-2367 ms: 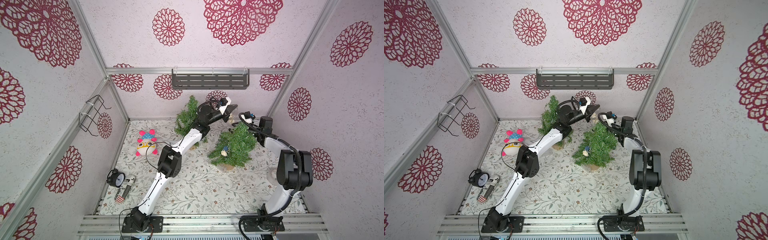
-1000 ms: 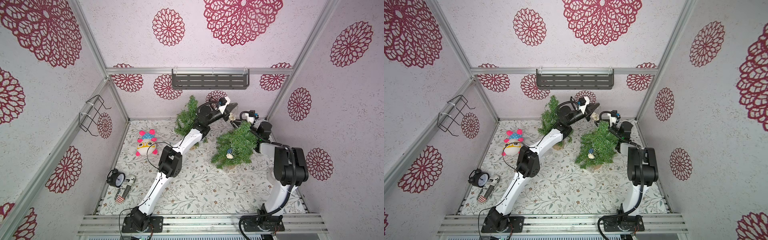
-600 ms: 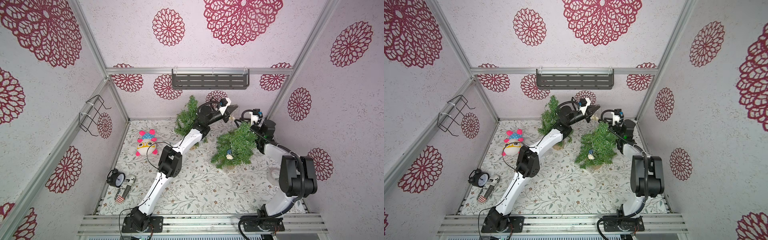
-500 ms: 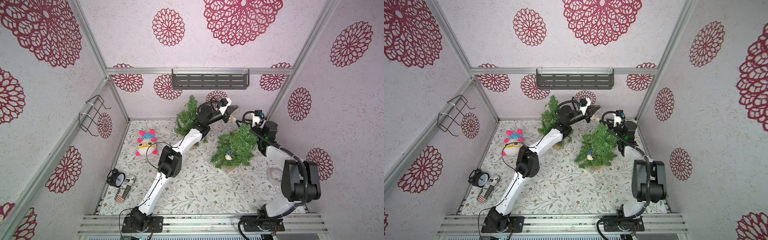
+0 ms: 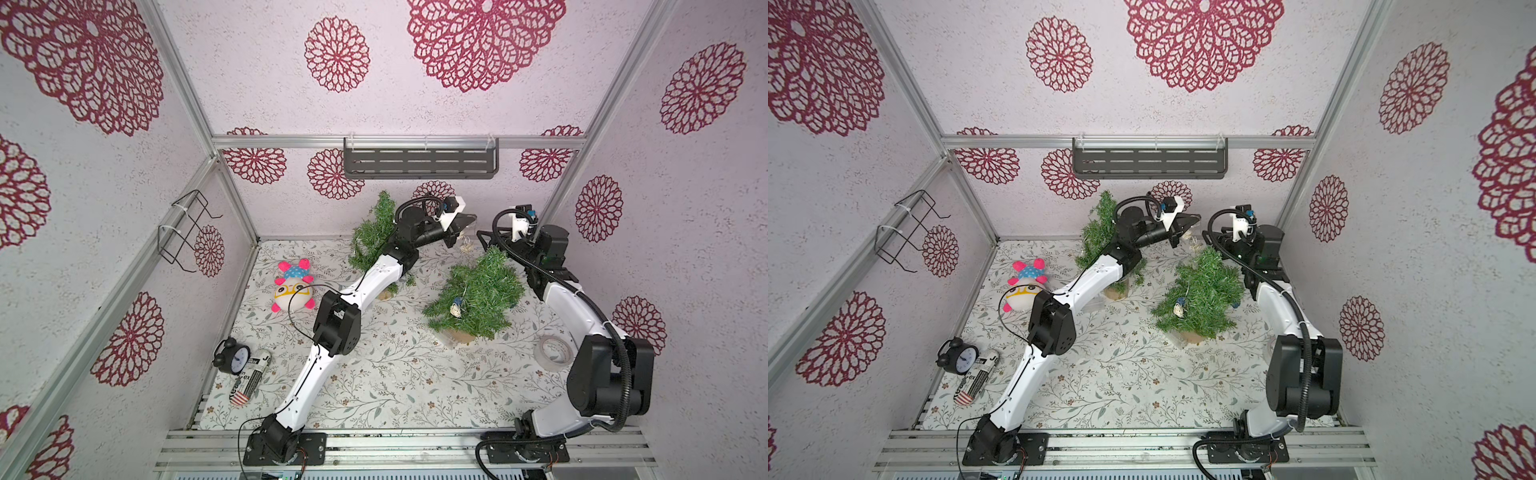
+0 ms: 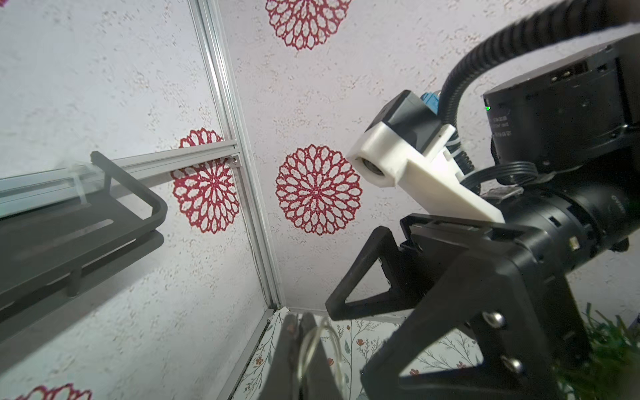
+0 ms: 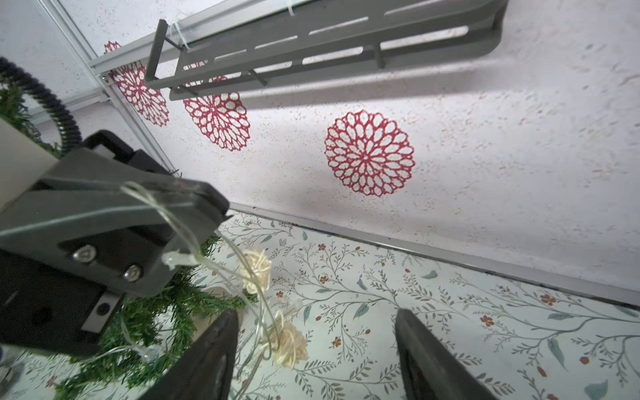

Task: Wrap string light around the christmas tree
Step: Wrap the light string around the Christmas tree.

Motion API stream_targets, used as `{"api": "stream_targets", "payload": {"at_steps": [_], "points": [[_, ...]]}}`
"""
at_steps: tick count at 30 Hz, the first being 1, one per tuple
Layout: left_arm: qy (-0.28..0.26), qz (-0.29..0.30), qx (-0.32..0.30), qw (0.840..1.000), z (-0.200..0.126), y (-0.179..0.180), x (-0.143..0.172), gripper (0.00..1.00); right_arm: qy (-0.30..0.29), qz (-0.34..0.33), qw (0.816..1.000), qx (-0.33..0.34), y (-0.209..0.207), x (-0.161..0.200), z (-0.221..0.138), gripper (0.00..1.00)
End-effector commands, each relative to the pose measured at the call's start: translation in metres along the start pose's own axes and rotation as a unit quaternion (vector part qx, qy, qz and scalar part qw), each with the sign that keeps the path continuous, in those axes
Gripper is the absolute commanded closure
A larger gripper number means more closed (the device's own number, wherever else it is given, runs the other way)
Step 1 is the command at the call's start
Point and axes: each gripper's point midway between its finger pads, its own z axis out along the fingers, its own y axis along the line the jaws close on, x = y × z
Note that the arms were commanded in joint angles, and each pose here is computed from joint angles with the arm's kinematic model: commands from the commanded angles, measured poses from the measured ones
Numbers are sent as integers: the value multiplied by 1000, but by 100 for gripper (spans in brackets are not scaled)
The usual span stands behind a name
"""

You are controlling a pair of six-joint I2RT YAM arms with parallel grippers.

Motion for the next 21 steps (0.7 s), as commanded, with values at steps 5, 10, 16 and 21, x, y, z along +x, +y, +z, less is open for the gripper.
{"api": "stream_targets", "payload": {"at_steps": [5, 10, 16, 21], "points": [[-12, 16, 10, 1000, -1, -5, -30, 98, -4, -30, 998, -49, 22, -28, 24, 30], [-7, 12, 16, 1000, 1, -11, -27, 96, -18, -32, 999, -40, 26, -37, 38, 42], [-8, 16, 6, 1000, -3, -7, -42, 80, -48, -35, 998, 6, 16, -42, 29, 73], [8, 10, 0, 1000, -9, -4, -44, 63, -71, -25, 996, 51, 6, -57, 19, 90]]}}
